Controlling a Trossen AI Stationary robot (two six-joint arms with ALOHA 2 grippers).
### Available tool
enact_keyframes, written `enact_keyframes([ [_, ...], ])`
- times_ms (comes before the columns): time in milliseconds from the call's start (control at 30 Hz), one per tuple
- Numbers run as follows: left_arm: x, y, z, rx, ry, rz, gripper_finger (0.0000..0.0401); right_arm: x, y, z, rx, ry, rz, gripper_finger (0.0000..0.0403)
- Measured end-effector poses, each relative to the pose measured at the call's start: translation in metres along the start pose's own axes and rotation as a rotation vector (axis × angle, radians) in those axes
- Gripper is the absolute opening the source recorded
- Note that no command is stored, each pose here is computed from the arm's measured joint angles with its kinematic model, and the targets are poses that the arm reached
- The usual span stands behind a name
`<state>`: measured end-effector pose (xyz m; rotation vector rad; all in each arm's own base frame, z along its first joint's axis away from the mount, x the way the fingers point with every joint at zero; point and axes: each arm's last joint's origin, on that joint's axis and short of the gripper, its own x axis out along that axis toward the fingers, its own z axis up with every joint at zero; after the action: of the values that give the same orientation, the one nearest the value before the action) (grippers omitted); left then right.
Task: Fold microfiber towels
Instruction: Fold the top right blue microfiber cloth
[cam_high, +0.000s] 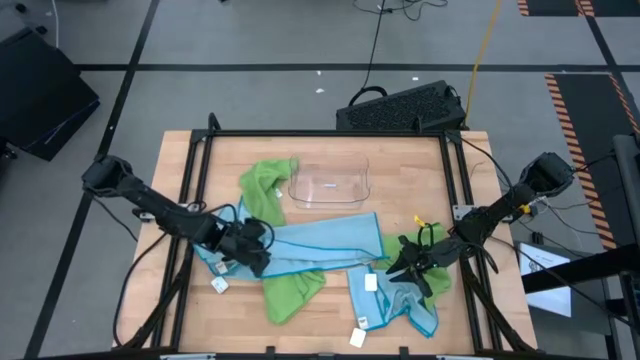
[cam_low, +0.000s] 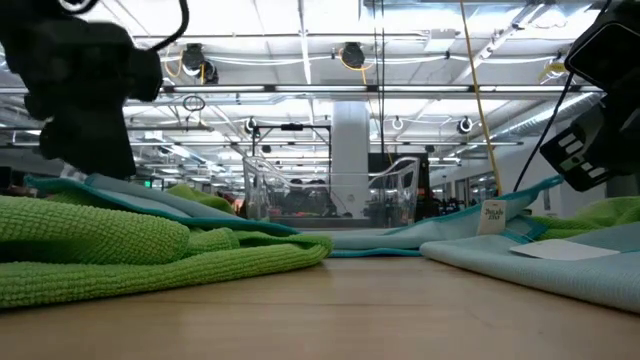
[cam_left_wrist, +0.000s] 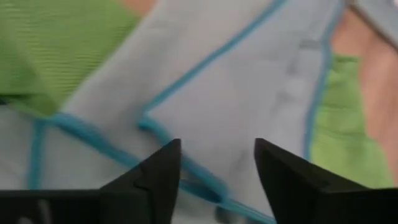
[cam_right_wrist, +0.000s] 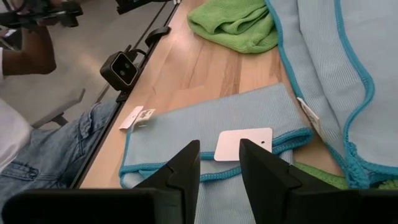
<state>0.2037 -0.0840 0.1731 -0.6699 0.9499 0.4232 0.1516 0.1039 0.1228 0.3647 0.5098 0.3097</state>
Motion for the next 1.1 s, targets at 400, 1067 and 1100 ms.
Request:
enact_keyframes([
  [400, 0.003, 0.007, 0.009, -0.118, 0.055, 0.008, 0.0311, 0.0, 0.0, 0.0, 0.0, 0.0, 0.0, 0.0107],
  [1067, -0.005, -0.021, -0.009, 0.103, 0.109, -0.242, 0.0212, 0.0, 0.0, 0.0, -0.003, 0.0, 0.0, 0.0107],
  [1100, -0.006, -0.022, -0.011, 0.117, 0.115, -0.247, 0.0209, 0.0, 0.0, 0.0, -0.003, 0.0, 0.0, 0.0107],
])
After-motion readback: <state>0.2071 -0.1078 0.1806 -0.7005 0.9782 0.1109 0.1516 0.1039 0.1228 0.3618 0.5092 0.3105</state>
